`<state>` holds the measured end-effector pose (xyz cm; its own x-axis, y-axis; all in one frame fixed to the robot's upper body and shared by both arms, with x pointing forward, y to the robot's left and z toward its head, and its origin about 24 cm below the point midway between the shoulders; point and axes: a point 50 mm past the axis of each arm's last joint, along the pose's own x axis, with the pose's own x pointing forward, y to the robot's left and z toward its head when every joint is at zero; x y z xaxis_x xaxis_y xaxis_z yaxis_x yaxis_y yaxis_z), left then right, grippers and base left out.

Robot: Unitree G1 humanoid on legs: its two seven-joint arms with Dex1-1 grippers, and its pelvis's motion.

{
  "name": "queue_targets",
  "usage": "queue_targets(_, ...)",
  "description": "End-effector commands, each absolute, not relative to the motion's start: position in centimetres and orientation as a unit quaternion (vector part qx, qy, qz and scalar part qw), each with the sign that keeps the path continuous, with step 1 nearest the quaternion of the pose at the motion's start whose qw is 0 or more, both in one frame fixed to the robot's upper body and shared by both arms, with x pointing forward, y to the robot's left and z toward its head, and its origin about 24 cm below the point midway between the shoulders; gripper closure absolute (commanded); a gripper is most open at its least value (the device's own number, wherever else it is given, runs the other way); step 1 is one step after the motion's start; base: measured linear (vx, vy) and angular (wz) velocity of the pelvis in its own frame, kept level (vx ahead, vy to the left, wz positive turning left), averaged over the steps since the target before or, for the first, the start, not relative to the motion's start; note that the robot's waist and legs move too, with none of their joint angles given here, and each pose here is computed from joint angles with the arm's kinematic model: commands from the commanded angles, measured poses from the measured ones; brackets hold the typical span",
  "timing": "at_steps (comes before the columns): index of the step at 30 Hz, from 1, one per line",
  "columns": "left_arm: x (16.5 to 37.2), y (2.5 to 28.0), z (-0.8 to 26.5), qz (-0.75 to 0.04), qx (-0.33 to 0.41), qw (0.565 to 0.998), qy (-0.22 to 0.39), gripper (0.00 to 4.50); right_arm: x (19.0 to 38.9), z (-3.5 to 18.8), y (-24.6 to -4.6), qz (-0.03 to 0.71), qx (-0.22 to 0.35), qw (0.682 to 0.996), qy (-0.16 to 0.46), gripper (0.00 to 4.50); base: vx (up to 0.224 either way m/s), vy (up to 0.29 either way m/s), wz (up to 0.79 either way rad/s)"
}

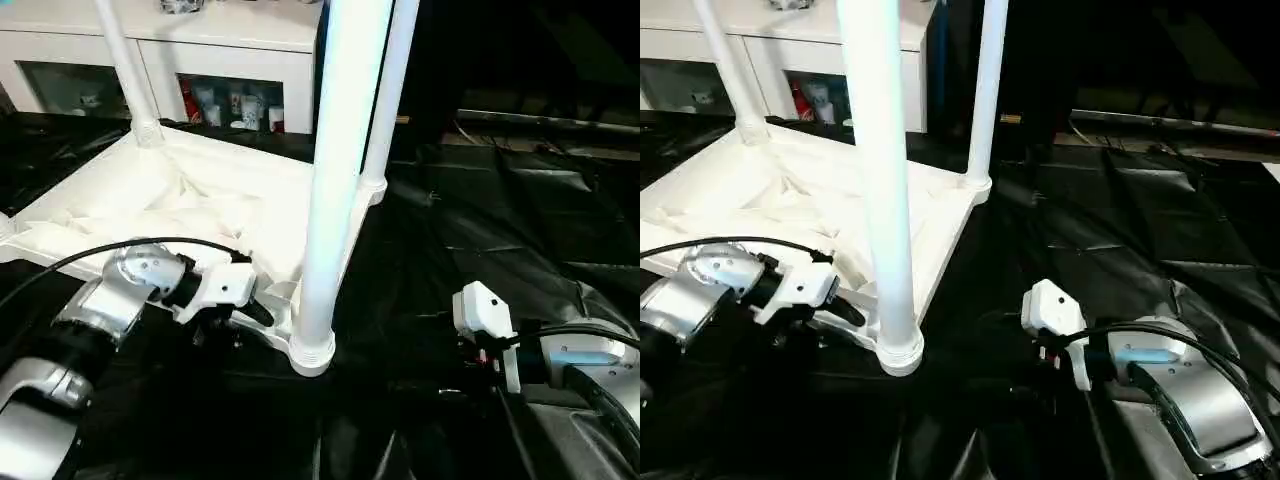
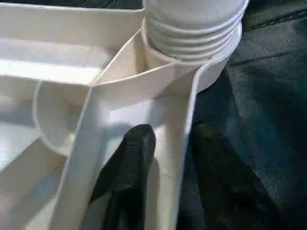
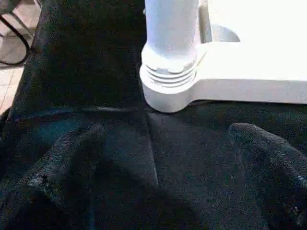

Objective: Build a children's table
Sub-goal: Rotate table base

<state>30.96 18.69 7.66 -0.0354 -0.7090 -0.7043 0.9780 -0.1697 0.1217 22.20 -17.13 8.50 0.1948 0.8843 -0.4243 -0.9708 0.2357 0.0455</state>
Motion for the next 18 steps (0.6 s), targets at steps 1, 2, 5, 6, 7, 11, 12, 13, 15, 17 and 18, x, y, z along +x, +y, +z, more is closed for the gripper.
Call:
queue_targets(1,31.2,18.9,7.9,-0.688,0.34,0.607,0.205,3.24,22.3,8.7,-17.1,0.609,-0.13,0.76,0.184,0.0,0.0,0.0,0.0)
queue_targets(2,31.2,18.9,7.9,-0.687,0.34,0.608,0.206,3.31,22.3,8.7,-17.1,0.609,-0.13,0.76,0.185,0.0,0.0,0.0,0.0)
queue_targets(5,31.3,19.3,7.9,-0.684,0.343,0.609,0.21,3.45,22.4,8.7,-17.1,0.61,-0.131,0.76,0.185,0.0,0.0,0.0,0.0)
queue_targets(6,31.3,19.5,7.9,-0.683,0.345,0.608,0.212,3.58,22.4,8.7,-17.1,0.61,-0.131,0.759,0.186,0.0,0.0,0.0,0.0)
queue_targets(7,31.3,19.5,7.8,-0.683,0.346,0.607,0.213,3.58,22.4,8.7,-17.1,0.611,-0.131,0.758,0.187,0.0,0.0,0.0,0.0)
queue_targets(11,31.3,19.9,7.6,-0.68,0.349,0.606,0.221,3.89,22.4,8.6,-17.1,0.611,-0.134,0.757,0.187,0.0,0.0,0.0,0.0)
queue_targets(12,31.3,20.0,7.5,-0.679,0.347,0.608,0.222,4.09,22.5,8.6,-17.0,0.611,-0.134,0.757,0.187,0.0,0.0,0.0,0.0)
queue_targets(13,31.3,20.1,7.5,-0.679,0.346,0.609,0.222,4.09,22.5,8.6,-17.0,0.611,-0.134,0.757,0.186,0.0,0.0,0.0,0.0)
queue_targets(15,31.3,20.0,7.6,-0.681,0.338,0.612,0.218,4.19,22.6,8.6,-17.1,0.611,-0.133,0.758,0.186,0.0,0.0,0.0,0.0)
queue_targets(17,31.1,20.0,7.6,-0.683,0.324,0.62,0.211,4.33,22.6,8.5,-17.0,0.608,-0.132,0.761,0.185,0.0,0.0,0.0,0.0)
queue_targets(18,31.1,20.0,7.6,-0.683,0.322,0.621,0.21,4.37,22.6,8.5,-17.0,0.608,-0.131,0.761,0.184,0.0,0.0,0.0,0.0)
